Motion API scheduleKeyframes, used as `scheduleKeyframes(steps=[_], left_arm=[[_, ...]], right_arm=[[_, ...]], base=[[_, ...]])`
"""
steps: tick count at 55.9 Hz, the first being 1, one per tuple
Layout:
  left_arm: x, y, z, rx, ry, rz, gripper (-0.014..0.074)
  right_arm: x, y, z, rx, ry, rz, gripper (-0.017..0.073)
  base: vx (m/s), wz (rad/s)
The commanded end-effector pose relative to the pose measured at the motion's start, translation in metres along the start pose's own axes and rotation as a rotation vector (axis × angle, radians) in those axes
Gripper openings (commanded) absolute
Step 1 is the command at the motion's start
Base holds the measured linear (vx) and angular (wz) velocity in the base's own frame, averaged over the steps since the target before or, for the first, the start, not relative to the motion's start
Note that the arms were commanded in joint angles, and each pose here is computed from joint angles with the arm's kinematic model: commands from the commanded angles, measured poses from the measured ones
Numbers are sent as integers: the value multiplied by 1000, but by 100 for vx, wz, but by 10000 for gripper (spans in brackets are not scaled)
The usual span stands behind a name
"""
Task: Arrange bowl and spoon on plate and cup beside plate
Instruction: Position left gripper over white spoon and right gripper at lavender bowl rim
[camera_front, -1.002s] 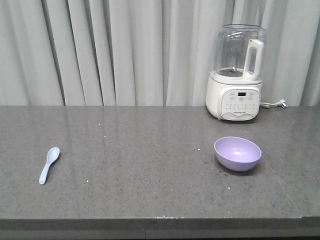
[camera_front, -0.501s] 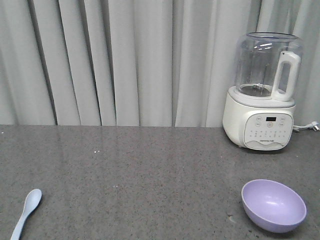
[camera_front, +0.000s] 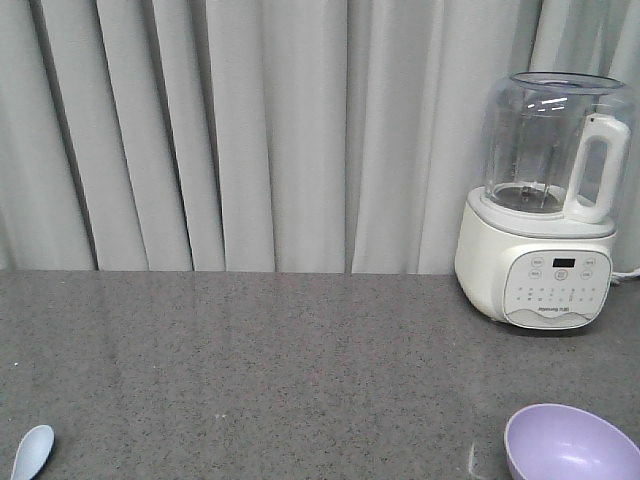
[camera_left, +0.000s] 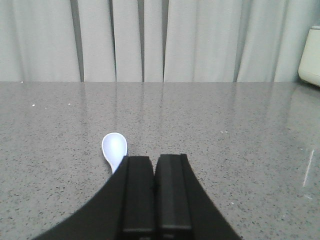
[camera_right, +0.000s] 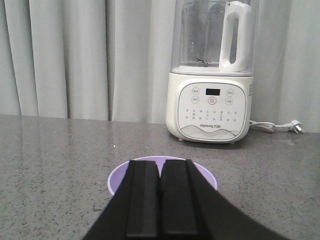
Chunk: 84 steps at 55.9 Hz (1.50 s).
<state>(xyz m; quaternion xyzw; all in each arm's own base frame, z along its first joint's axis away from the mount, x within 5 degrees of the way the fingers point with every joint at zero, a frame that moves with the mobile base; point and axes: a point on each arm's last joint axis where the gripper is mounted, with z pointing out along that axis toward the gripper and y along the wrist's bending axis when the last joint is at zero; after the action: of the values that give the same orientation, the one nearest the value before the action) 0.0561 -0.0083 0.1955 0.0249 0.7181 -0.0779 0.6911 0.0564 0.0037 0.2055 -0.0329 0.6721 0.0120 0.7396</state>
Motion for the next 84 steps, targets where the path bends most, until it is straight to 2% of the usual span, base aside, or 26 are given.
scheduleKeyframes(steps=[1, 23, 28, 31, 33, 36, 38, 40, 42, 45, 48, 55, 63, 69, 77, 84], left_arm=[[-17, -2, -3, 18, -124, -3, 0], [-18, -2, -4, 19, -134, -3, 0], [-27, -3, -5, 25, -207, -5, 0], [-37, -3, -8, 35, -315, -8, 0], [-45, -4, -11, 44, -403, -22, 0], [-62, -4, -17, 54, -498, -91, 0], [-77, -4, -22, 57, -542, -106, 0], [-91, -6, -26, 57, -563, -93, 0], [-109, -7, -30, 49, -578, -53, 0], [-139, -10, -29, 33, -557, 11, 0], [-165, -12, -24, 24, -523, 51, 0], [-215, -17, 13, 17, -420, 85, 0], [-217, -18, 70, 13, -258, 85, 1], [-207, -17, 93, 10, -188, 87, 3], [-203, -17, 102, 8, -166, 87, 43], [-203, -17, 102, 8, -170, 88, 148]], right_arm=[[-7, 0, -1, -3, -88, -7, -8], [-10, 0, -1, -3, -117, -6, -8], [-16, 1, -2, -5, -172, -17, -8], [-27, 1, -4, -8, -267, -17, -8], [-36, 1, -6, -9, -331, -17, -8], [-54, 0, -9, -7, -383, -17, -8], [-67, 0, -11, -3, -388, -19, -8], [-84, -1, -13, 2, -385, -32, -8], [-99, -2, -13, 11, -379, -67, -8], [-131, -3, -8, 29, -359, -143, -8], [-154, -4, 2, 39, -332, -199, -8], [-189, -6, 44, 30, -218, -209, -8], [-183, -6, 95, 8, -74, -166, -8], [-170, -6, 113, 1, 3, -145, -8], [-165, -6, 120, -1, 31, -121, 23], [-165, -6, 120, -1, 31, -122, 132]], base=[[6, -2], [2, -1], [0, 0], [0, 0], [0, 0], [0, 0], [0, 0], [0, 0], [0, 0], [1, 0], [0, 0], [0, 0], [0, 0], [0, 0], [0, 0], [0, 0]])
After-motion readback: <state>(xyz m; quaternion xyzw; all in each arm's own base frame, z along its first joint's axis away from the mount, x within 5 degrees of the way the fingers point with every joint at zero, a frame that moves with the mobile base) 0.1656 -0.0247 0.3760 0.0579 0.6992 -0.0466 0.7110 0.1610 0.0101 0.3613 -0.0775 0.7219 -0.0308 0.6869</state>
